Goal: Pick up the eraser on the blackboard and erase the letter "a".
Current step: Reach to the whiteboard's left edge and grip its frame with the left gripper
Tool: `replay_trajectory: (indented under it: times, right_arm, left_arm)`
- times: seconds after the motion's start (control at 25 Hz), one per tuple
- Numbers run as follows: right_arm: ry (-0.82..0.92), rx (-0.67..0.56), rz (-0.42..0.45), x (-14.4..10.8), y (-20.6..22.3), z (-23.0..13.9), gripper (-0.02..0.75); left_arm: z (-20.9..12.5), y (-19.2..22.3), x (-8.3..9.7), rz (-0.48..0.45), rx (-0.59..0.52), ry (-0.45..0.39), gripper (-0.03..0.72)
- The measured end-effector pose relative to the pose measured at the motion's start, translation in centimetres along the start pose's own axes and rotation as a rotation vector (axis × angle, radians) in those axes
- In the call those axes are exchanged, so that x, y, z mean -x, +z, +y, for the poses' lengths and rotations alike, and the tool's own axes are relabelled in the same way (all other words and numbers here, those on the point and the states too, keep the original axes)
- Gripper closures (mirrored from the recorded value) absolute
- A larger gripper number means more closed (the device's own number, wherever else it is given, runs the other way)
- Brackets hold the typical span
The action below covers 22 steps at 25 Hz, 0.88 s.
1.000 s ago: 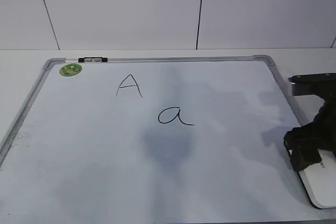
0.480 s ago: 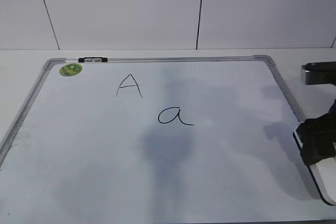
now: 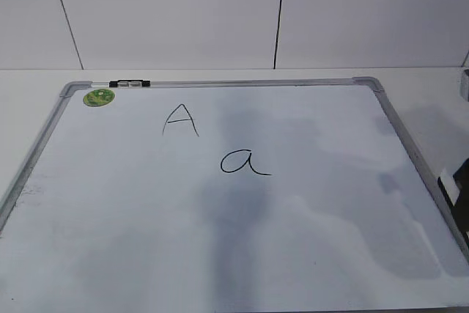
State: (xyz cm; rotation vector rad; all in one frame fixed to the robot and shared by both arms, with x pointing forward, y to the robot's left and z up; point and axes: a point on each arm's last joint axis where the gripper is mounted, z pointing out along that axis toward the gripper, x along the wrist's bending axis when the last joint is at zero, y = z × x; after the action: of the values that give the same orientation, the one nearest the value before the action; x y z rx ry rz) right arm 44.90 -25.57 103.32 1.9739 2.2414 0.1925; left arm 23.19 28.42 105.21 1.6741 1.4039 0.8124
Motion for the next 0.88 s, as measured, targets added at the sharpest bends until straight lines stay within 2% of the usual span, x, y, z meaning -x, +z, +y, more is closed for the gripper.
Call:
replay_trajectory:
  times: [0.4,0.88]
  right_arm:
    - [0.003,-0.045,0.001,0.02,-0.22,-0.56,0.197]
    - [0.009,-0.046,0.011,-0.08,-0.22,-0.57,0.197]
  left_arm:
    - [0.01,0.0,0.03,-0.004,0.001,-0.002,0.454]
    - [0.22,-0.02,0.7,-0.078,0.023,-0.041,0.454]
